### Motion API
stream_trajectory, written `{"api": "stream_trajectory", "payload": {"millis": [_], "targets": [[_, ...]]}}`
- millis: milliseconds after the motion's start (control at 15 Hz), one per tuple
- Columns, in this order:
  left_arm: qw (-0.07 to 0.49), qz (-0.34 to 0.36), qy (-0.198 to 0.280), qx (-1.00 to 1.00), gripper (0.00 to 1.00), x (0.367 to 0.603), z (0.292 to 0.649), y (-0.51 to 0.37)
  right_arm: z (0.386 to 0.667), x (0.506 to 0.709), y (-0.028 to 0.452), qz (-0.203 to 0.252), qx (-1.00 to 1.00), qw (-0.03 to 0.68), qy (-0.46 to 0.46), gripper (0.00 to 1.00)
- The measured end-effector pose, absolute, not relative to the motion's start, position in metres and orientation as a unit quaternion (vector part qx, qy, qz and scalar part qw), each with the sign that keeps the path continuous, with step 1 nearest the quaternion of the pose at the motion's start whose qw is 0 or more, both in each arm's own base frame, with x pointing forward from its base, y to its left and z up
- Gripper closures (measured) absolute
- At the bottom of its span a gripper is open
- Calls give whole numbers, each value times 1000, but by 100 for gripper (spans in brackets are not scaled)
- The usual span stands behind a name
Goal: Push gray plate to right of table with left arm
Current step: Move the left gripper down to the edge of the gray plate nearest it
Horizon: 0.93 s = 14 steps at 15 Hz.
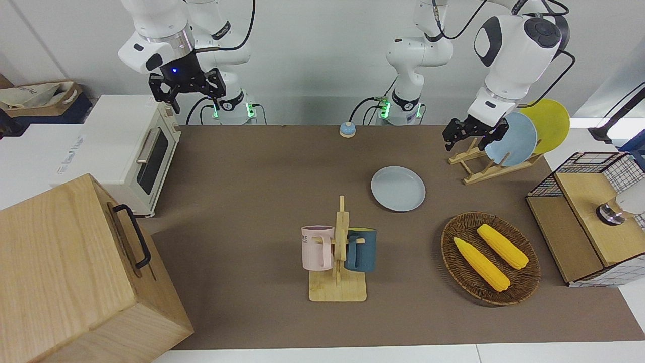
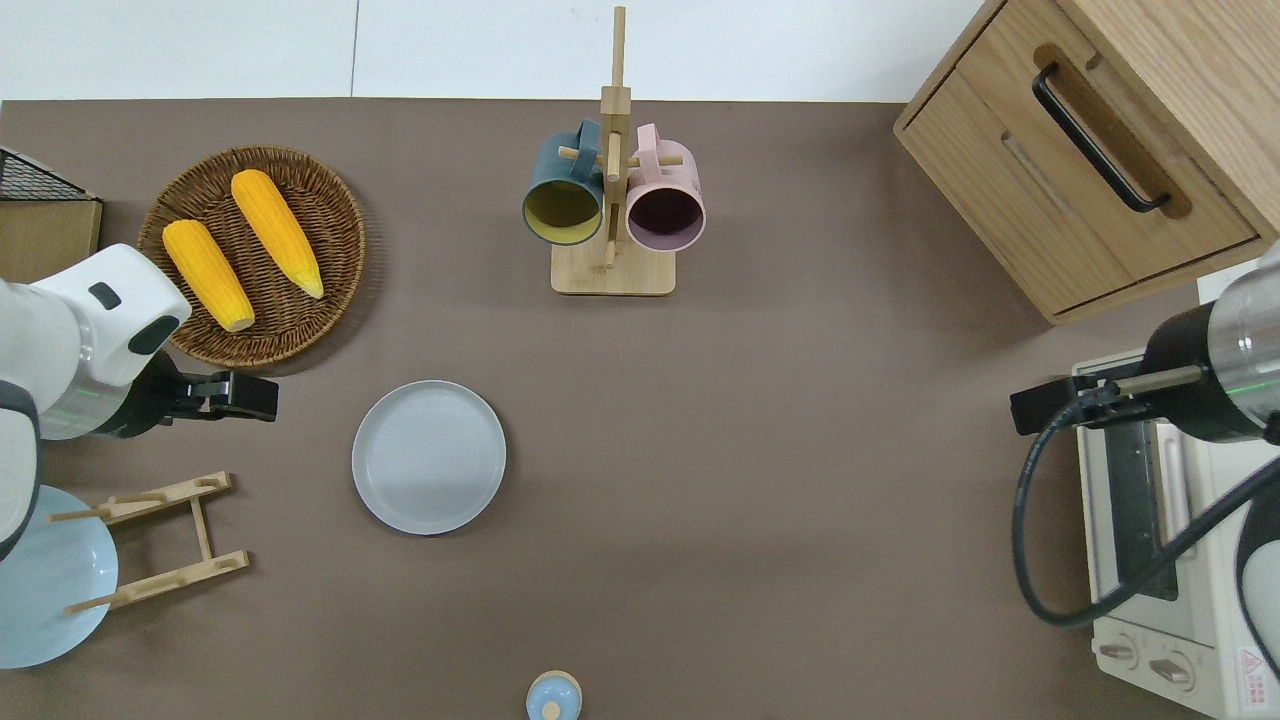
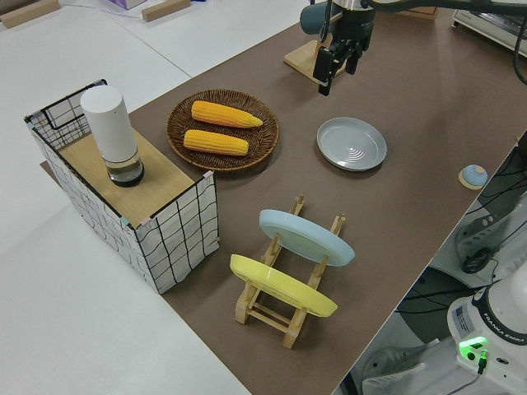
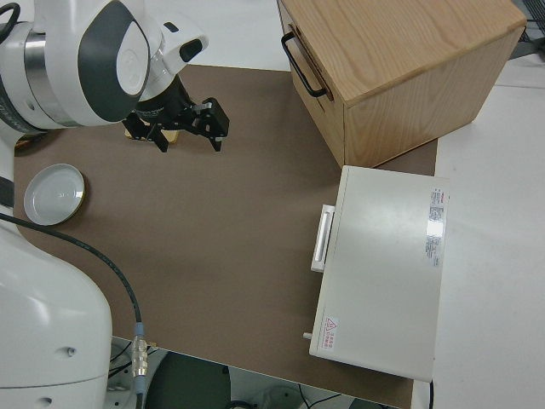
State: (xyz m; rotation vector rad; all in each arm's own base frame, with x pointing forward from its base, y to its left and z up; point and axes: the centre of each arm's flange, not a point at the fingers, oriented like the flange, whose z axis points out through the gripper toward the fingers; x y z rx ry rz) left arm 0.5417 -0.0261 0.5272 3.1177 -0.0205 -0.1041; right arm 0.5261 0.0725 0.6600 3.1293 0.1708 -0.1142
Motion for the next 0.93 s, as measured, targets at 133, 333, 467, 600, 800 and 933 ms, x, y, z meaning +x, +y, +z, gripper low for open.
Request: {"api": "stream_trajectory", "payload": {"millis": [133,333,467,600,800,933], "targets": [[11,-43,-4,999,0,541,511,-26,660,526,73,-36,998,3,54,1],[10,-48,7,999,0,537,482,-26,660,526,73,-36,998,3,54,1],[7,-50,18,999,0,533,466,-26,660,526,73,-36,998,3,54,1],[7,-43,21,999,0,528,448,-26,660,526,73,-36,998,3,54,1],[7,-30,23,999,0,516,417,-25,660,526,73,-36,998,3,54,1],[7,-21,24,999,0,508,399,-25,660,526,73,-36,998,3,54,1]]}}
